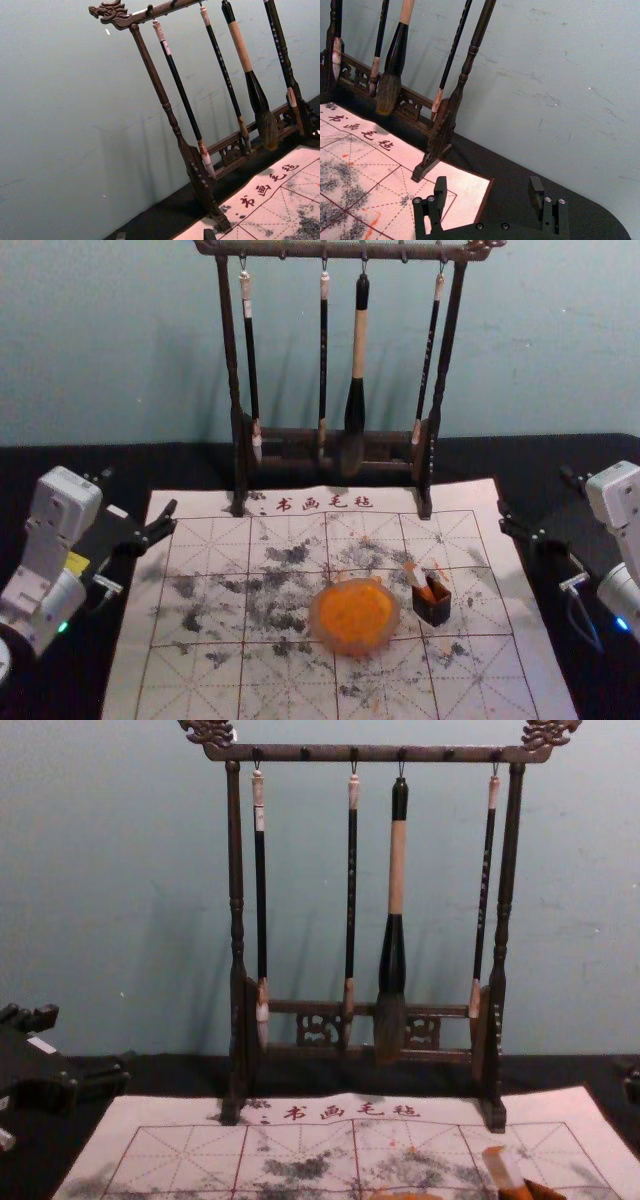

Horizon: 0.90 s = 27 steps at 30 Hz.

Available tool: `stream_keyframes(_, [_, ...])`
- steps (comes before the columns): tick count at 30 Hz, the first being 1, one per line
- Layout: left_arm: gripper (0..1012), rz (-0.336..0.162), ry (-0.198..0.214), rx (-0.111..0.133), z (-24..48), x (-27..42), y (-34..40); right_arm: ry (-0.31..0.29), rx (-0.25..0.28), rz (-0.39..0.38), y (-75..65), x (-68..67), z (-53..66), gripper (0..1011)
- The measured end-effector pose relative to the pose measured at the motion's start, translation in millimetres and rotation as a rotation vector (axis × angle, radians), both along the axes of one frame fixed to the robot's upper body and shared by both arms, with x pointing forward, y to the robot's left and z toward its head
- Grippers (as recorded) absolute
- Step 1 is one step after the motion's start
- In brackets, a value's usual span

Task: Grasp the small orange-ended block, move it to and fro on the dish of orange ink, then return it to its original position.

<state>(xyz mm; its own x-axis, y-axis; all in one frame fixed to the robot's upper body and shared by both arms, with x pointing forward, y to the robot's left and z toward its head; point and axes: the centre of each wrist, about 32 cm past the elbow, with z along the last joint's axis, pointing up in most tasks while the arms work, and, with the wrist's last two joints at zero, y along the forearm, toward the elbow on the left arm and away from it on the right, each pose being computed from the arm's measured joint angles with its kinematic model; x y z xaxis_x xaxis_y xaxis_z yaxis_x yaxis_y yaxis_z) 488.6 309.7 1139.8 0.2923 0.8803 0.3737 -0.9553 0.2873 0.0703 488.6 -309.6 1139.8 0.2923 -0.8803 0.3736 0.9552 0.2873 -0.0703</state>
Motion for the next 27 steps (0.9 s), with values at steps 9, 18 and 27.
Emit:
stream_keyframes(9, [1001,0.000,0.000,0.000,0.0,0.0,0.0,0.000,0.000,0.000,0.0,0.0,0.0,1002])
stream_keyframes(18, [1001,0.000,0.000,0.000,0.0,0.0,0.0,0.000,0.000,0.000,0.0,0.0,0.0,1002])
stream_keyframes(27, [1001,0.000,0.000,0.000,0.0,0.0,0.0,0.000,0.000,0.000,0.0,0.0,0.0,1002])
